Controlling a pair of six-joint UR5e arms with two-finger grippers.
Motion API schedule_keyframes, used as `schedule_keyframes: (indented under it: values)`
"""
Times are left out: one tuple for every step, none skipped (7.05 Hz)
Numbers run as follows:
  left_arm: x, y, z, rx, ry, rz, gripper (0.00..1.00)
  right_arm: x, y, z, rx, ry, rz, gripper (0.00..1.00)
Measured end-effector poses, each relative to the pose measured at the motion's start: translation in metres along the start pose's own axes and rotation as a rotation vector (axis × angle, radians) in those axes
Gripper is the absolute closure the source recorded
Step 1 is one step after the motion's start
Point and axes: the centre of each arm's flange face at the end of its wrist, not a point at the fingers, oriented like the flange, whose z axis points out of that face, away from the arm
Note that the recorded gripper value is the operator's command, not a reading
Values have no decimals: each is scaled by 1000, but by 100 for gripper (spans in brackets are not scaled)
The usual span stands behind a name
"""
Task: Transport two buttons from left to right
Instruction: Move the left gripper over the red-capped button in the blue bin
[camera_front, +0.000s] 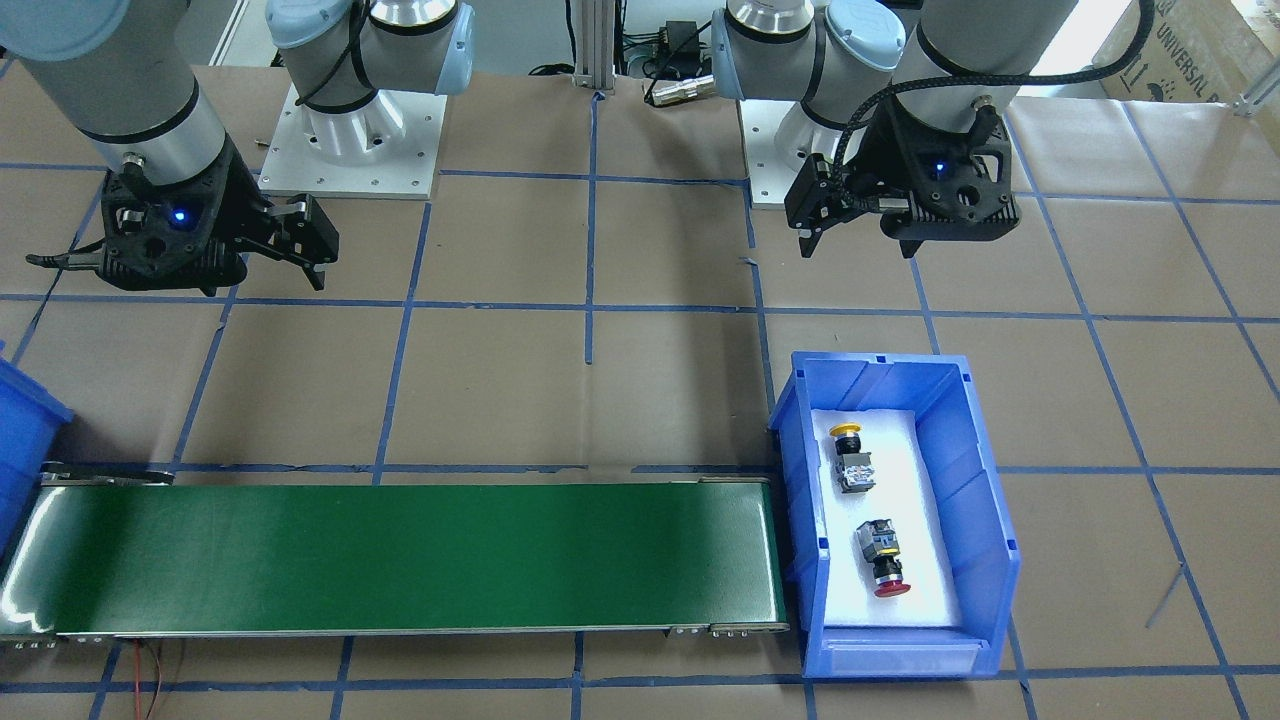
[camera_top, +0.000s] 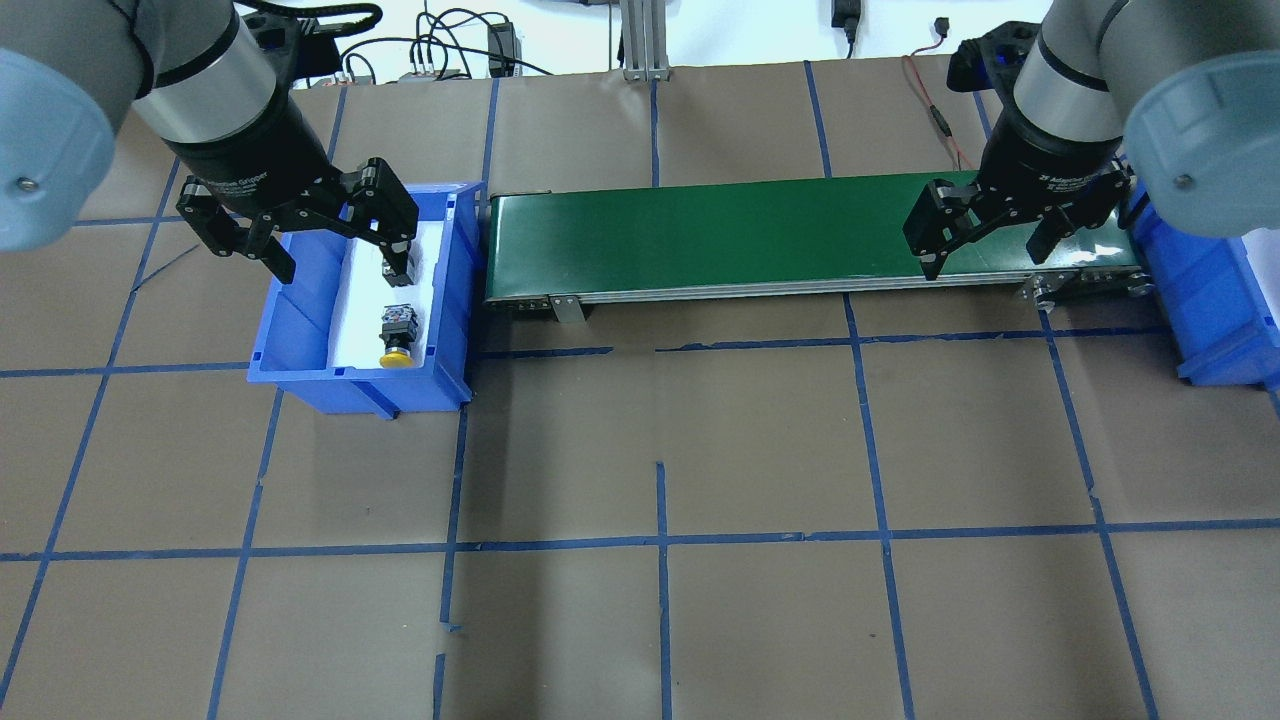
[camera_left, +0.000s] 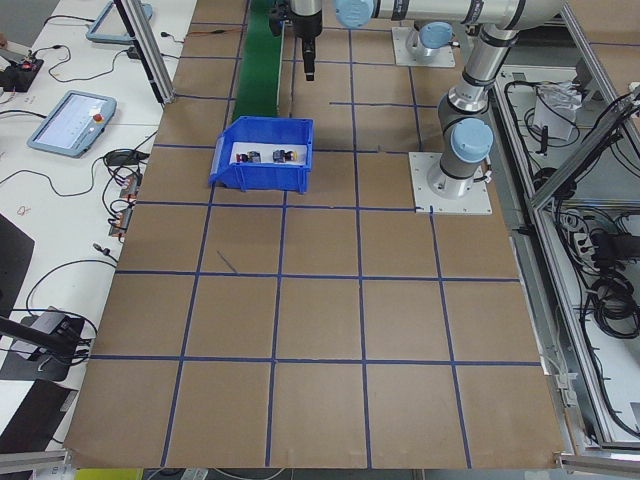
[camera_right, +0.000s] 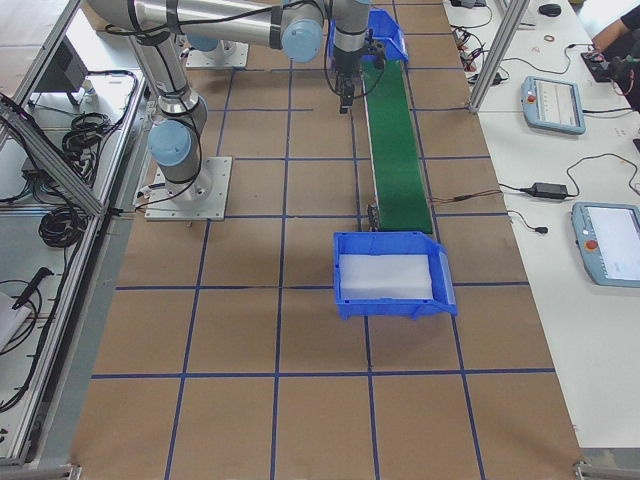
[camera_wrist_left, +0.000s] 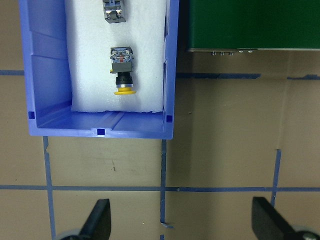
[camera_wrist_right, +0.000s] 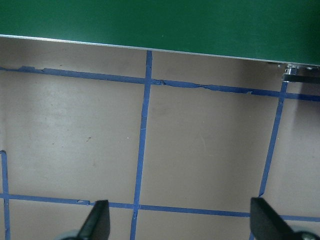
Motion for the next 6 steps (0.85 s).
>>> schedule_keyframes:
  values:
    - [-1,0,0,0,-3,-2,0,0,0,0,-1,0,-3,0]
    - [-2,0,0,1,-5,-2,0,0,0,1,-1,1,-6,0]
    - [-4,-2,0,6,-3,-2,1,0,0,1,-2,1,-7,0]
    - [-7,-6,0,15,-4,-5,0,0,0,1,-3,1,-8,0]
    - [-11,-14,3,20,-6,-12,0,0,0,2,-3,1,-8,0]
    - [-21,-30,13,16,-5,-19,0,0,0,2,-3,0,-9,0]
